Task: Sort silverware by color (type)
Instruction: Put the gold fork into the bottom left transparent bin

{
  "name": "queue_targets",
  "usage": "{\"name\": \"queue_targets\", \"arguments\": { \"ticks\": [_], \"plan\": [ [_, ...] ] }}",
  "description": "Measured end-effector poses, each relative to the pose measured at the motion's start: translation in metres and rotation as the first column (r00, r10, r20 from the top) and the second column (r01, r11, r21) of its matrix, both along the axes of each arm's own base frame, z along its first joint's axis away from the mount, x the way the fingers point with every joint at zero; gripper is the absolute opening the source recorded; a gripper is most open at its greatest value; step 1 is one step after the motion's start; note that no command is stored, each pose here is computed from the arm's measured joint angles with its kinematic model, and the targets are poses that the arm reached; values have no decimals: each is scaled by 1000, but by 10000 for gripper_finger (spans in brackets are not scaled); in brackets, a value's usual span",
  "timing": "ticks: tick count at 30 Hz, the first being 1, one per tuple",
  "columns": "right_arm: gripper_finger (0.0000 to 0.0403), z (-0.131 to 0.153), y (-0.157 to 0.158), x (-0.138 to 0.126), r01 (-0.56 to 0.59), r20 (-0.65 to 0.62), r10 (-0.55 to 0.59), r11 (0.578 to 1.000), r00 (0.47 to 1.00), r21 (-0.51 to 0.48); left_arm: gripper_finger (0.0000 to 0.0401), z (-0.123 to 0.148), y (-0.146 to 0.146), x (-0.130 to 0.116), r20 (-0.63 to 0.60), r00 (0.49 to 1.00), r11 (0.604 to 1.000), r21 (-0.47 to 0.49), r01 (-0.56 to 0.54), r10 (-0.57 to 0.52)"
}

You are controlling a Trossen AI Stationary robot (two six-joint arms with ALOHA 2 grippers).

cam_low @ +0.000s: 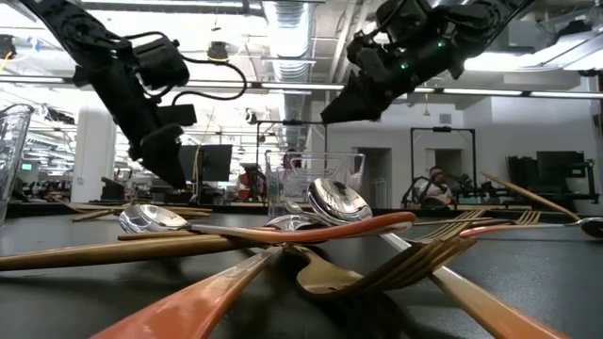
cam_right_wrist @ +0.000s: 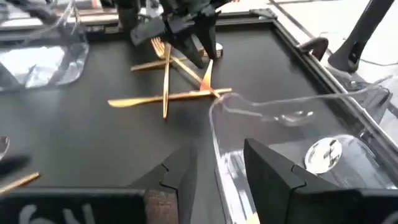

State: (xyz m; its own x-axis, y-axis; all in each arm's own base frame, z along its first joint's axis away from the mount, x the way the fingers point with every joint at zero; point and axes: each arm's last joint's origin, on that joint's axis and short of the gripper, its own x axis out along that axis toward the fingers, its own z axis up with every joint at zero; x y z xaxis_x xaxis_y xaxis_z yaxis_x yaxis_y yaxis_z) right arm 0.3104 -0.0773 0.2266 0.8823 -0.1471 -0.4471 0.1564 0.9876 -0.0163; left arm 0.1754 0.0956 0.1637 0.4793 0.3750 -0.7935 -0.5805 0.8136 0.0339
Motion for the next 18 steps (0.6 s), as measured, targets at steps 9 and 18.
{"name": "queue_targets", "arguments": {
  "ticks": [9, 18],
  "plan": [
    [133, 22, 30, -31, 358, -115, -408, 882, 906, -307, 132, 14, 4, 14, 149, 989, 989, 145, -19, -3],
    [131, 47, 51, -117, 539, -351, -444, 807, 824, 243, 132, 35, 10, 27, 336, 934, 953, 301, 19, -125]
  ]
}}
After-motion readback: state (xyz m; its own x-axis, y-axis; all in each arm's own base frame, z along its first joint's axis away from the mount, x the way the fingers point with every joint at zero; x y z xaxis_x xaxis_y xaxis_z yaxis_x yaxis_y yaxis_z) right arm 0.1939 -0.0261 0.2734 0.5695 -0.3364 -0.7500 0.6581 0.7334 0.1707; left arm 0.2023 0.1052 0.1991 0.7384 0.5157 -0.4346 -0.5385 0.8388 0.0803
